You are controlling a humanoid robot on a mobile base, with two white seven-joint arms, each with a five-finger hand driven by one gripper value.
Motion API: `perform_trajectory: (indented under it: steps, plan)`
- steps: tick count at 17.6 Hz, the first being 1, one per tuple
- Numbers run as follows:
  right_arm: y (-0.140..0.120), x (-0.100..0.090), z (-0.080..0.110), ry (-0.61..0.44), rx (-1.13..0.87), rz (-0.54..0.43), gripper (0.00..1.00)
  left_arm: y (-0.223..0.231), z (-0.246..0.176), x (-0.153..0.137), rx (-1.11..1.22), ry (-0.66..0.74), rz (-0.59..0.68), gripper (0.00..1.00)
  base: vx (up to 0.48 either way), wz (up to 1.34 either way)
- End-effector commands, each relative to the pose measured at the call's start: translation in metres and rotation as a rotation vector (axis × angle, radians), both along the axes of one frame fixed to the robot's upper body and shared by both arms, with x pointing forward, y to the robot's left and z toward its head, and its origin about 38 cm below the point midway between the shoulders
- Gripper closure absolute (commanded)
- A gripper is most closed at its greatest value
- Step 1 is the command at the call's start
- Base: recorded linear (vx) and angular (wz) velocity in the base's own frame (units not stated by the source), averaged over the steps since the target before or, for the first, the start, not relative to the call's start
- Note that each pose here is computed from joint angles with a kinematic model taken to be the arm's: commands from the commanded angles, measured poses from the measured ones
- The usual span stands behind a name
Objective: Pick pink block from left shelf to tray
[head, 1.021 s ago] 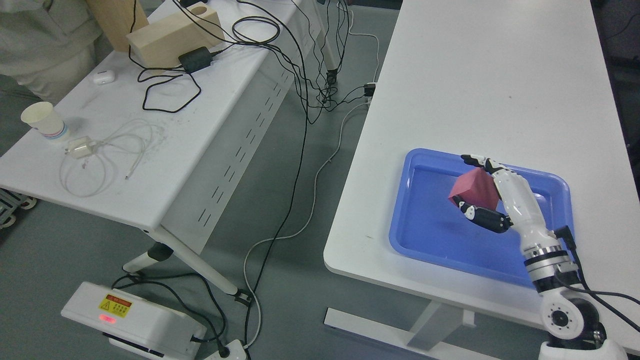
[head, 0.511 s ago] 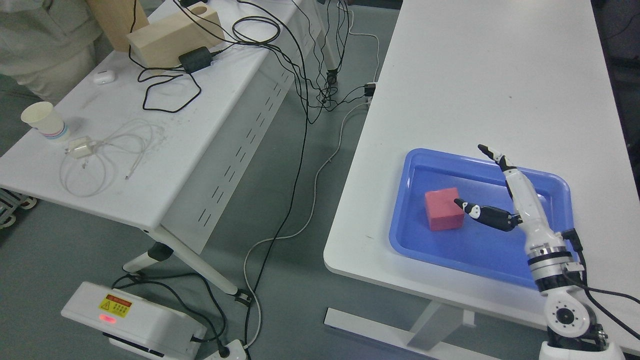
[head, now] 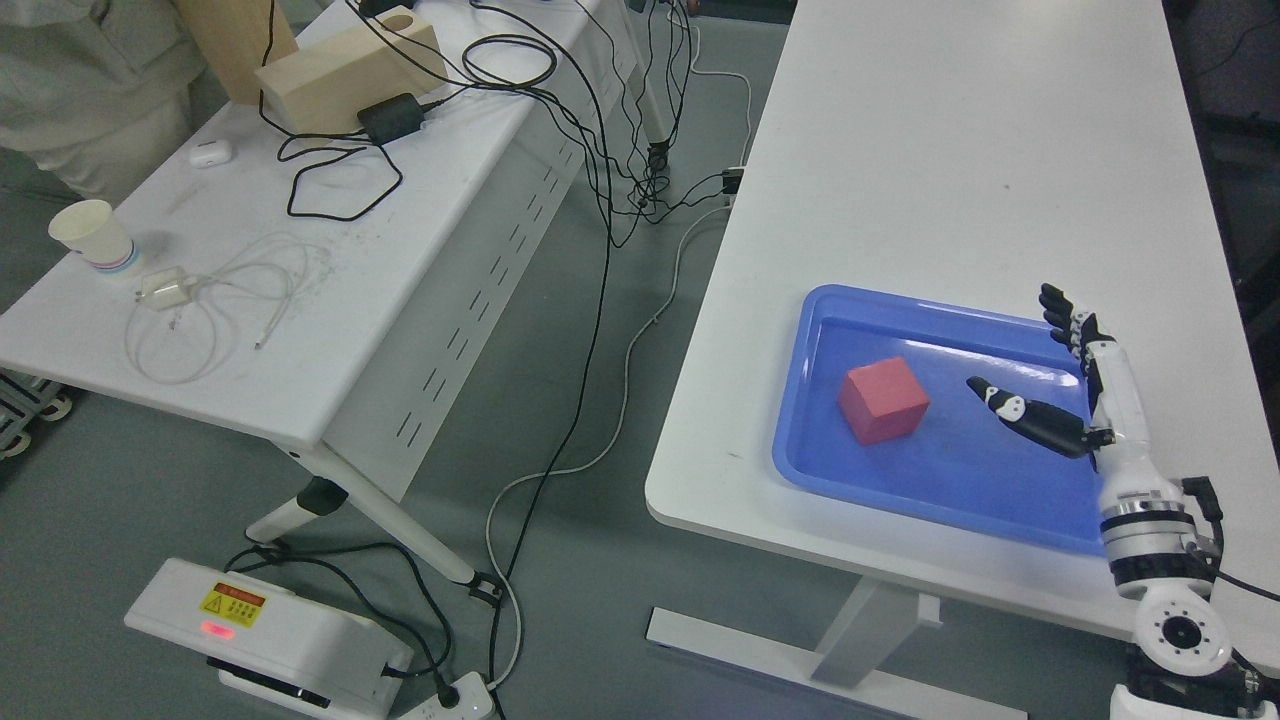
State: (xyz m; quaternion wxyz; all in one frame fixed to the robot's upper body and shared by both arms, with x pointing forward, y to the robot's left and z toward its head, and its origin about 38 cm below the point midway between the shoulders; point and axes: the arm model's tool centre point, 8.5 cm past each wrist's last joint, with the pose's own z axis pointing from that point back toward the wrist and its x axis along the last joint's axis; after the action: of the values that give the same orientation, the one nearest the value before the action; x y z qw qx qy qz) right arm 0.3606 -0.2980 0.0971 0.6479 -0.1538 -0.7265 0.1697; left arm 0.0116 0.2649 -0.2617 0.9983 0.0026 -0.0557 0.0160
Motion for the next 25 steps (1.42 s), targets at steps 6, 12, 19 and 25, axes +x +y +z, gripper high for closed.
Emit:
perform_trajectory:
  steps: [6, 12, 19, 25]
  plan:
    - [-0.026, -0.008, -0.017, 0.127, 0.09, -0.073, 0.01, 0.011, 0.002, 0.021, 0.018, -0.041, -0.005, 0.0, -0.253, -0.12]
    - [-0.024, -0.01, -0.021, 0.141, 0.091, -0.068, 0.01, 0.011, 0.002, 0.021, 0.018, -0.041, -0.005, 0.0, -0.301, -0.04]
    - [-0.024, -0.01, -0.022, 0.141, 0.091, -0.067, 0.01, 0.011, 0.002, 0.021, 0.018, -0.041, -0.005, 0.0, -0.202, -0.07]
    - [-0.016, -0.006, -0.021, 0.138, 0.09, -0.043, 0.0, 0.011, 0.002, 0.021, 0.018, -0.041, -0.004, 0.0, -0.104, -0.05]
